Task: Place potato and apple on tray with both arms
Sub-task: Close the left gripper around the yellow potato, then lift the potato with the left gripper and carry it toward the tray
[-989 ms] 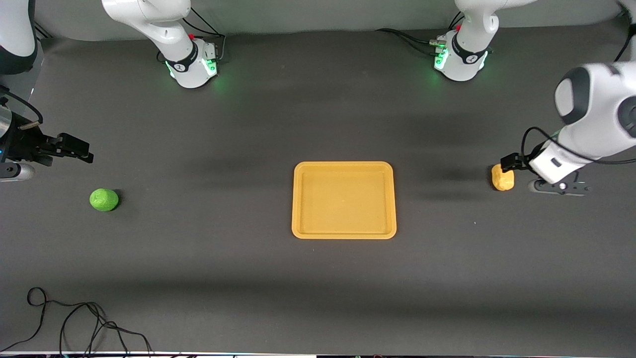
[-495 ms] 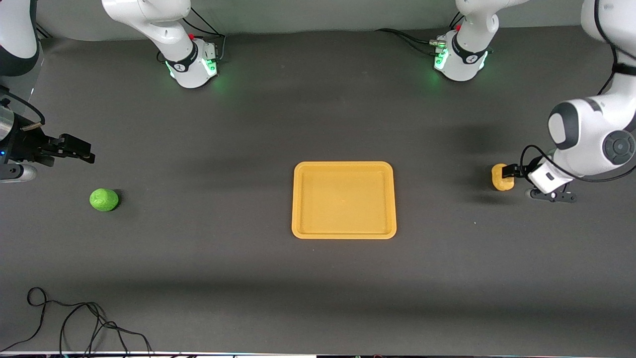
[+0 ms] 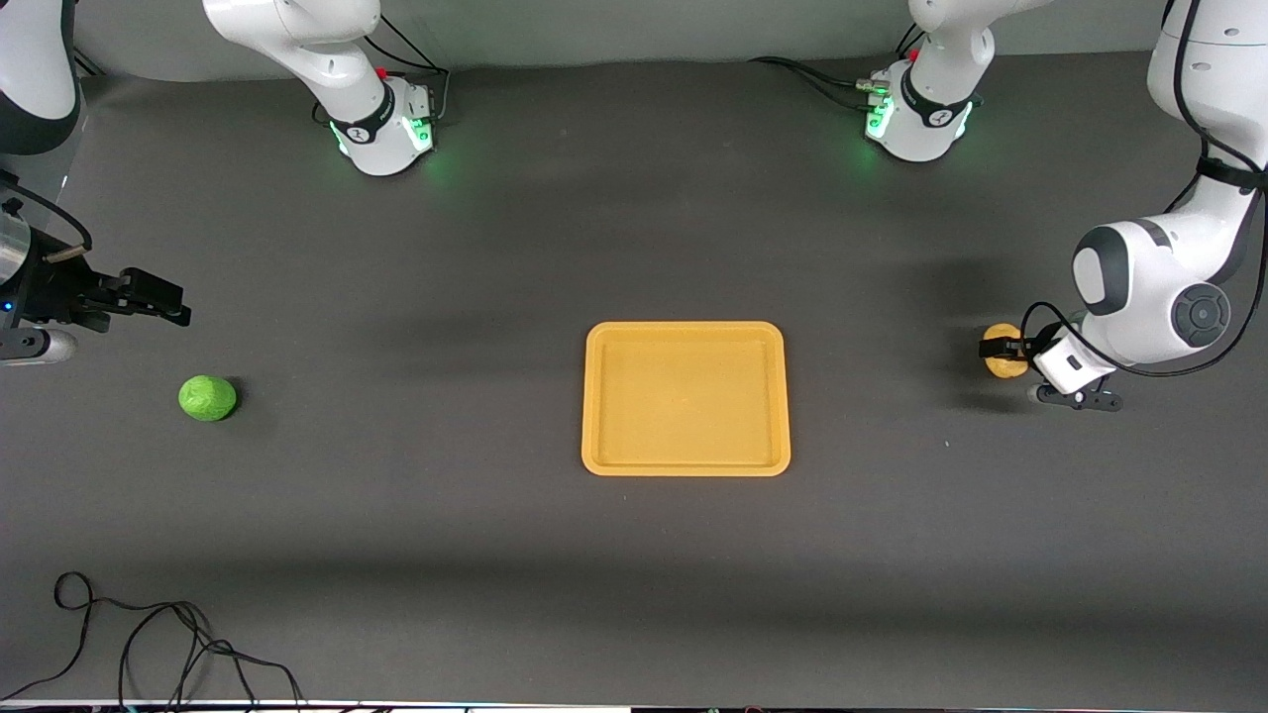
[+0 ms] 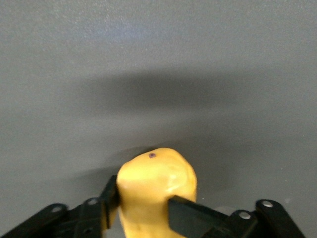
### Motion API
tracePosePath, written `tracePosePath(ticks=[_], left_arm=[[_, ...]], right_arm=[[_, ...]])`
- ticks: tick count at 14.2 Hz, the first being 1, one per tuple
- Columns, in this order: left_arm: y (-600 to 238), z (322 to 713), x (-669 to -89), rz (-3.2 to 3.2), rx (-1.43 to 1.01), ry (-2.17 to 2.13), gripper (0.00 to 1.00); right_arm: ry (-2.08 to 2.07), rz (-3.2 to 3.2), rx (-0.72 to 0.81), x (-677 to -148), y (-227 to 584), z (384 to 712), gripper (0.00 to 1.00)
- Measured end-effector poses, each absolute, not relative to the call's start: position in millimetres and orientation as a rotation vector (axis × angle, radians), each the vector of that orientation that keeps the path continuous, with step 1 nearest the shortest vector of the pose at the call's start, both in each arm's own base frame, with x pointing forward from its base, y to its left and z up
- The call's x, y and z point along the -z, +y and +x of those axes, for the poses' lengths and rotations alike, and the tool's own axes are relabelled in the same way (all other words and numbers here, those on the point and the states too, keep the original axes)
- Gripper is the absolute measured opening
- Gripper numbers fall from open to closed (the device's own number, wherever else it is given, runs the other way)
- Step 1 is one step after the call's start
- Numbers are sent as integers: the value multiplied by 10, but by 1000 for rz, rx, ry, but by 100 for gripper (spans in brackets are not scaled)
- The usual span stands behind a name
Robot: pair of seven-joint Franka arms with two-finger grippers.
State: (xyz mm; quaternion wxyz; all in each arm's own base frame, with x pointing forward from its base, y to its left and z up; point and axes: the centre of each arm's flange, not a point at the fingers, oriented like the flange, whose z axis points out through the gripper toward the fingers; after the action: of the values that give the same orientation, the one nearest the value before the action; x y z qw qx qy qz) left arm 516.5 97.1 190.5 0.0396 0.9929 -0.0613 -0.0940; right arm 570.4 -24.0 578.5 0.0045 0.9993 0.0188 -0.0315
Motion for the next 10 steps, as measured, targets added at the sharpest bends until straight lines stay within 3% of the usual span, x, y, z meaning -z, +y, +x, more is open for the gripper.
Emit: tracePosePath(ticks=[3,6,7,10], left_arm=[[977,5168,-1914,3044,288,-187,29],[972,5163,-1934,3036,319,-188,27],[973,5177,-1964,3035,325,-189,30],[983,5214,-2128,3033,342,-190,25]], right_arm=[[59,3131,99,-5783,-239,5704,100],[59,3131,99,-5783,-238,5705,100],[59,3131,99,-5783,-238,5705,100],[59,3131,99,-5784,-238,5705,100]])
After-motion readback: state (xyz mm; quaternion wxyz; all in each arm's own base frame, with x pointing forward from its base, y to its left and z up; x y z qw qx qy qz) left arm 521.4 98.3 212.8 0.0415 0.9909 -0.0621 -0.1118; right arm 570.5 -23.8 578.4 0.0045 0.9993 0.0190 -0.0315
